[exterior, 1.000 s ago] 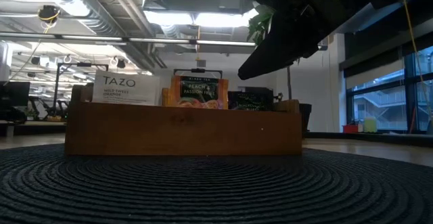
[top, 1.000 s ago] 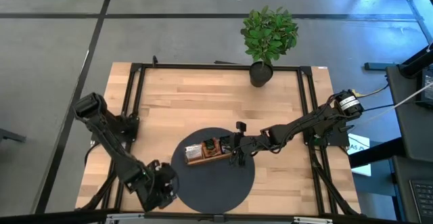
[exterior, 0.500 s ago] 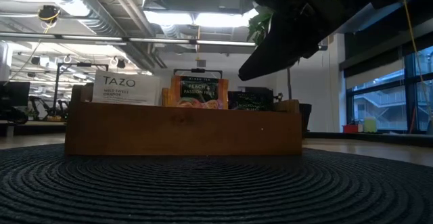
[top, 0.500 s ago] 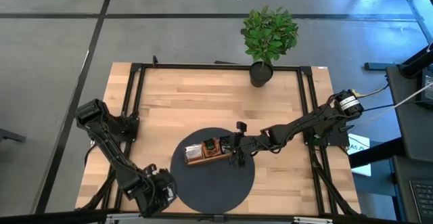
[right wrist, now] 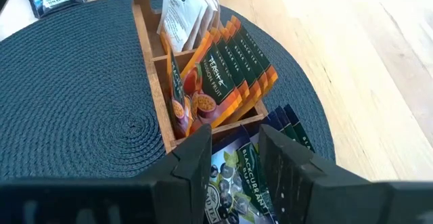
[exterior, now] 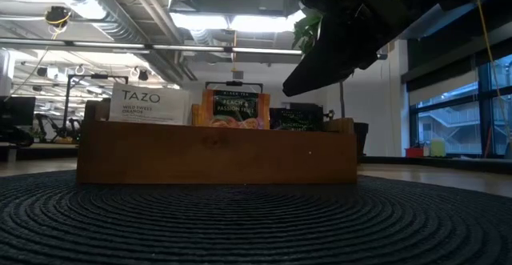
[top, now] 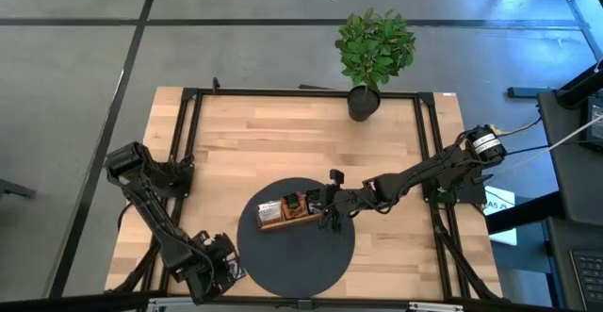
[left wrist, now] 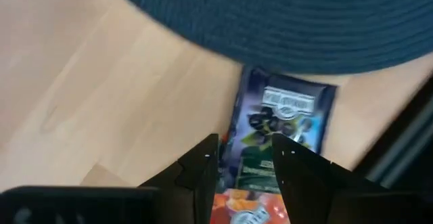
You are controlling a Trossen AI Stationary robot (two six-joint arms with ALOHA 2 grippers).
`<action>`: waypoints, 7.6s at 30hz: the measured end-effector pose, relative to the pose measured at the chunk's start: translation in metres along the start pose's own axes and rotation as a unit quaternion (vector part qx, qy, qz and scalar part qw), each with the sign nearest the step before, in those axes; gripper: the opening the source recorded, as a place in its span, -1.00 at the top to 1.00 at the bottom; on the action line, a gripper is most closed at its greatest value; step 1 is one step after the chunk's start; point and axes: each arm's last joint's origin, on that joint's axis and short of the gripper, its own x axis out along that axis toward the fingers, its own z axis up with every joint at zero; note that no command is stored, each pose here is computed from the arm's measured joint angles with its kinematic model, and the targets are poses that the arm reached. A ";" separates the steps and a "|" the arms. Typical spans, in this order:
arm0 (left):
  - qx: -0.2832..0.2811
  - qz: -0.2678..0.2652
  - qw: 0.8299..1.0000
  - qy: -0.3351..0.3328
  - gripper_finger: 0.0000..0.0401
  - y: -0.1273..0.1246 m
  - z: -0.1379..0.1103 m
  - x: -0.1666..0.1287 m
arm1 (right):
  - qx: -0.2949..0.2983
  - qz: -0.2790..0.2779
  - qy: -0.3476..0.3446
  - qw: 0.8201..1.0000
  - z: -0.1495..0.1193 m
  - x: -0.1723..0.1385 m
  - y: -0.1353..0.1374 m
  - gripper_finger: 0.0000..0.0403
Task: Pick & Place Tea
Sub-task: Put the black white tea bag into the right section of the wooden organizer
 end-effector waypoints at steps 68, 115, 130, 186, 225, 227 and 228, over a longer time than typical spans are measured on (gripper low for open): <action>0.001 0.237 0.971 0.017 0.98 0.033 0.015 0.026 | -0.004 0.000 -0.002 1.000 0.000 0.000 0.000 0.37; -0.104 0.164 0.980 0.053 0.14 0.030 0.014 0.007 | 0.000 -0.001 -0.002 1.000 0.000 0.000 0.000 0.37; -0.118 0.134 0.982 0.062 0.26 0.046 0.009 0.031 | -0.001 -0.001 -0.002 1.000 0.000 0.000 0.000 0.37; -0.022 0.051 0.998 -0.010 0.97 0.034 0.013 0.037 | -0.236 0.185 -0.046 0.953 0.085 0.101 0.097 0.37; 0.050 -0.052 0.997 -0.038 0.98 0.013 0.014 0.038 | -0.484 0.087 -0.053 0.869 0.057 0.178 0.164 0.37; 0.052 -0.055 0.996 -0.040 0.99 0.012 0.013 0.039 | -0.483 0.082 -0.055 0.870 0.058 0.178 0.163 0.37; 0.053 -0.056 0.996 -0.041 0.99 0.012 0.013 0.040 | -0.482 0.082 -0.055 0.871 0.058 0.179 0.162 0.37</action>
